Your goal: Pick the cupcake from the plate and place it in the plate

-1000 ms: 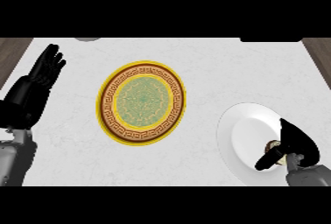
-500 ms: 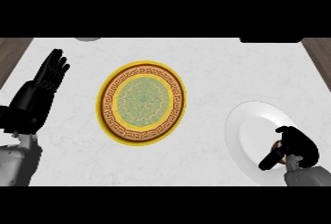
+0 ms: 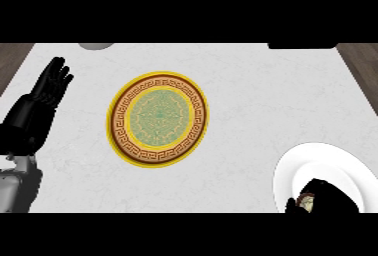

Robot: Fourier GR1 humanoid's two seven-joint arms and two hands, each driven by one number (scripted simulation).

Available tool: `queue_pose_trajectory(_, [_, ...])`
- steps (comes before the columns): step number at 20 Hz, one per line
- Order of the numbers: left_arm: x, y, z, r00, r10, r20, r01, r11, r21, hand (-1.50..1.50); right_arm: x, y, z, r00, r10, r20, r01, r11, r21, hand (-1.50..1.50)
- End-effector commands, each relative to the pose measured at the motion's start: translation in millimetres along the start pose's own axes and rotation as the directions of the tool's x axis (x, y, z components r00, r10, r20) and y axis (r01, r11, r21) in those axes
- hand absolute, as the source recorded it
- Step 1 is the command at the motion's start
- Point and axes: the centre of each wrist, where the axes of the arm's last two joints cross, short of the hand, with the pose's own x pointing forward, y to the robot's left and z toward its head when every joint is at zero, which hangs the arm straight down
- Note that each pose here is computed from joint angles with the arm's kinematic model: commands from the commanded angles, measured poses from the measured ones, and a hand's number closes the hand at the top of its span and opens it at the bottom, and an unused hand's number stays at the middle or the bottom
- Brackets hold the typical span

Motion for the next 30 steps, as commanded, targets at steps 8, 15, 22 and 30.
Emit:
queue_pose_trajectory(8, [-2.7, -8.6, -4.7, 1.000, 0.008, -0.005, -0.008, 1.000, -0.016, 0.00, -13.6, -22.6, 111.8, 0.994, -0.050, 0.102, 0.074, 0.966, -0.248, 1.50])
queue_pose_trajectory(15, [4.8, 0.6, -8.2, 1.000, -0.009, 0.004, 0.009, 1.000, -0.002, 0.00, 25.5, -64.2, 155.5, 0.870, -0.200, 0.451, 0.359, 0.884, -0.300, 1.50])
queue_pose_trajectory(22, [22.0, -14.4, -16.0, 1.000, 0.013, 0.012, -0.012, 0.999, -0.040, 0.00, 73.6, -92.9, 184.5, 0.732, -0.287, 0.618, 0.512, 0.830, -0.220, 1.50])
queue_pose_trajectory(30, [16.7, -17.0, -19.1, 0.999, 0.011, 0.039, -0.009, 0.998, -0.060, 0.00, 101.7, -85.3, 181.5, 0.695, -0.309, 0.649, 0.517, 0.842, -0.153, 1.50])
